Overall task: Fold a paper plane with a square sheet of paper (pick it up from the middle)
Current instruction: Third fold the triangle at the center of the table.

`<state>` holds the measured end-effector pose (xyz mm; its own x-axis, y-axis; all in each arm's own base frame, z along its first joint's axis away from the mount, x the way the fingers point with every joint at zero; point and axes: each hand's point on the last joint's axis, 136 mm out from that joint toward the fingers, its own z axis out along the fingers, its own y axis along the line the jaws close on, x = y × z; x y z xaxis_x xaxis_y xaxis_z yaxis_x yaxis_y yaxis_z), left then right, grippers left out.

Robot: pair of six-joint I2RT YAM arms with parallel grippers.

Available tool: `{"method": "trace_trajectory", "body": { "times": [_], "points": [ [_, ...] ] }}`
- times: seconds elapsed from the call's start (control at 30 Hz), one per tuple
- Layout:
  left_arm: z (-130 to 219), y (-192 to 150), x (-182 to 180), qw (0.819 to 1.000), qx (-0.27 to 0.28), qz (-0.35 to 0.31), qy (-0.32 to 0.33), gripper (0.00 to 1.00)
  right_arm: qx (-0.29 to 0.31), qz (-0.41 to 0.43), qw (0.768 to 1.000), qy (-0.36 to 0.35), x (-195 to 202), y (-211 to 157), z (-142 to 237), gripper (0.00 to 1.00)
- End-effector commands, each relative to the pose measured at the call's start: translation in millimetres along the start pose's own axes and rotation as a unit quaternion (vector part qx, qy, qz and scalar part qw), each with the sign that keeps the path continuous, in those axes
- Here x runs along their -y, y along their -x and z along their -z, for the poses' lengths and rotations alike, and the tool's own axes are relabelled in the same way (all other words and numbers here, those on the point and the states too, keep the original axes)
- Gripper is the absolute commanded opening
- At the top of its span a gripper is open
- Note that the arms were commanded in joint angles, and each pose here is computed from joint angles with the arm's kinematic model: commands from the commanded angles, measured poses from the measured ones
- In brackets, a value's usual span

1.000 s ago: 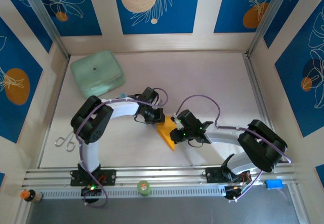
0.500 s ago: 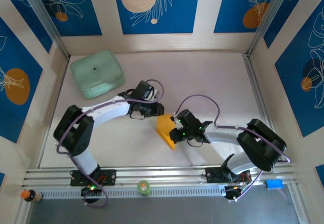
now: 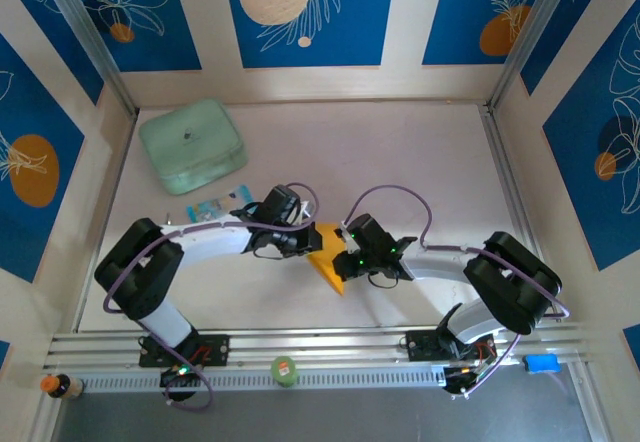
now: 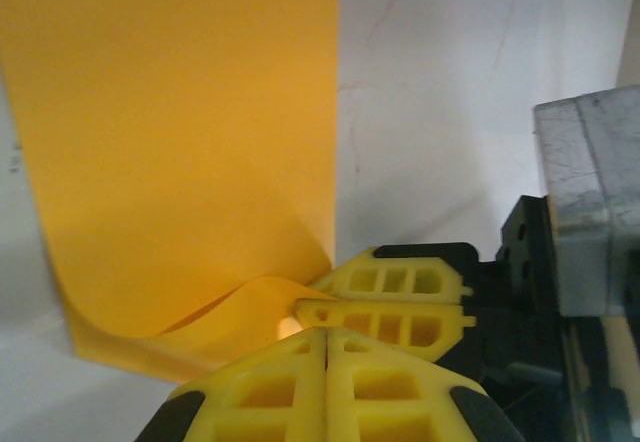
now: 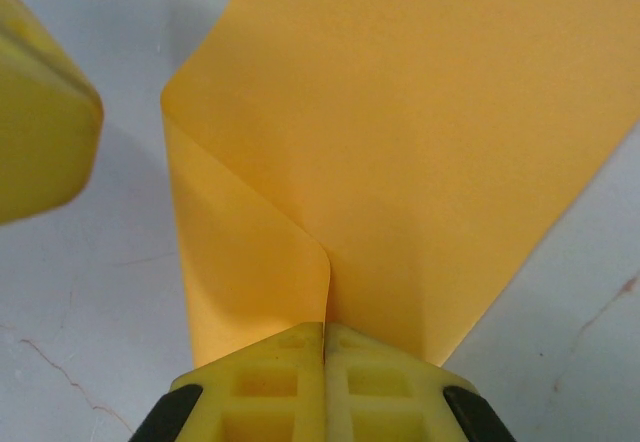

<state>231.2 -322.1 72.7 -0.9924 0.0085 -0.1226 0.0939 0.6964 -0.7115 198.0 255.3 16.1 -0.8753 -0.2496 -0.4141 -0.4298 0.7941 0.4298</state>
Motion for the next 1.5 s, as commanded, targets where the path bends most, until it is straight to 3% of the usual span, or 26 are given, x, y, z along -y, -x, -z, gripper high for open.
{"method": "trace_trajectory", "body": {
  "times": [0.0, 0.33, 1.07, 1.47],
  "points": [
    [-6.2, -2.9, -0.2, 1.0, -0.005, 0.011, -0.009, 0.06, -0.029, -0.011, 0.999, -0.012, 5.4, -15.1, -4.1, 0.0],
    [-19.9, -10.7, -3.8, 0.999, -0.015, 0.035, -0.031, 0.0, -0.033, -0.017, 0.999, -0.018, 8.7, -18.5, -5.7, 0.0],
    [-24.6, -19.0, -4.3, 0.997, 0.012, 0.053, -0.059, 0.0, -0.036, -0.023, 0.999, -0.032, 13.8, -20.2, -7.1, 0.0],
    [-36.0, -33.6, -45.9, 0.996, -0.007, 0.086, 0.016, 0.0, -0.036, -0.024, 0.999, -0.033, 14.2, -21.0, -7.1, 0.0]
  ]
}}
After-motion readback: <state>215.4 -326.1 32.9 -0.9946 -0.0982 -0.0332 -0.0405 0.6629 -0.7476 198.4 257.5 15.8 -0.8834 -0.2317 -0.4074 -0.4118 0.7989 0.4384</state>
